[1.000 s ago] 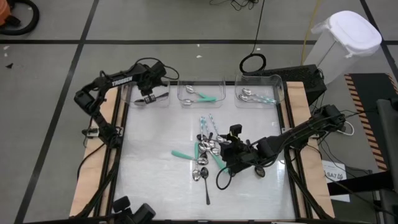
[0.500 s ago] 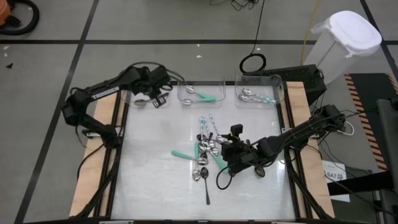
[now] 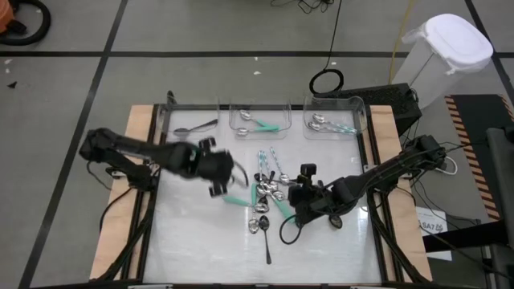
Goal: Sort silverware by color (type)
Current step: Put the green spoon into the center transparent bin
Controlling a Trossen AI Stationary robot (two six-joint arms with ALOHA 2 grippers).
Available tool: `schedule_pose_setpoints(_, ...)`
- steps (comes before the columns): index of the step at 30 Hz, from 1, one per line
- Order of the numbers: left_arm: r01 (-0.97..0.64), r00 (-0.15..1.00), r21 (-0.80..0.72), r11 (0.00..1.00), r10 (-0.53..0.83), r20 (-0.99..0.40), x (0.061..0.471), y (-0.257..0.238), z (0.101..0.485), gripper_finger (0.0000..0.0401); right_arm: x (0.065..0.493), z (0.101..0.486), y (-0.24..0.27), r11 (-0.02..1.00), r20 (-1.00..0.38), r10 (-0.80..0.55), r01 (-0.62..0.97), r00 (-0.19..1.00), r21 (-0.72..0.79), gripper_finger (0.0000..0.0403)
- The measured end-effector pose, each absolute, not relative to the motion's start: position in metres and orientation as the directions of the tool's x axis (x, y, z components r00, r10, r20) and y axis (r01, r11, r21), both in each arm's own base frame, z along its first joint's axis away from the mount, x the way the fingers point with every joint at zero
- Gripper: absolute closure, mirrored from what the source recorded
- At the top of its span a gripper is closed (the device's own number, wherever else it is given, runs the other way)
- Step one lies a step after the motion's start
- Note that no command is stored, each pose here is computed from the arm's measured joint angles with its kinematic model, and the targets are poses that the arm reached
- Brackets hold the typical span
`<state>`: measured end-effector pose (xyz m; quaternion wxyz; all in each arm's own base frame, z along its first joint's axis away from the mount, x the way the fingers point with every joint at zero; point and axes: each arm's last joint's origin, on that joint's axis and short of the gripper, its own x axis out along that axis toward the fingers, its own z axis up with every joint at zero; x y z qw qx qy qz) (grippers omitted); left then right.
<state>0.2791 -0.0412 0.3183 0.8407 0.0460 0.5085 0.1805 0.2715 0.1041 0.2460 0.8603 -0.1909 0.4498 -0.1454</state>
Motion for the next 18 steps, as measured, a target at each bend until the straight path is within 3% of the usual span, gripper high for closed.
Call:
schedule_pose_setpoints(6, -0.099, 0.521, 0.33, 0.939, 0.331, -0.787, 0.29, -0.1, 0.303, 0.0302, 0.273, 0.246, 0.108, 0.925, -0.73, -0.376, 0.188, 0.57, -0.33, 0.0232)
schedule_pose_setpoints(11, -0.012, 0.49, 0.358, 0.934, 0.318, -0.812, 0.296, -0.129, 0.279, 0.0302, 0.273, 0.248, 0.12, 0.941, -0.705, -0.335, 0.259, 0.625, -0.218, 0.0232)
schedule_pose_setpoints(18, 0.086, 0.436, 0.403, 0.911, 0.329, -0.837, 0.303, -0.164, 0.239, 0.0302, 0.267, 0.238, 0.146, 0.967, -0.651, -0.239, 0.236, 0.72, -0.095, 0.0232)
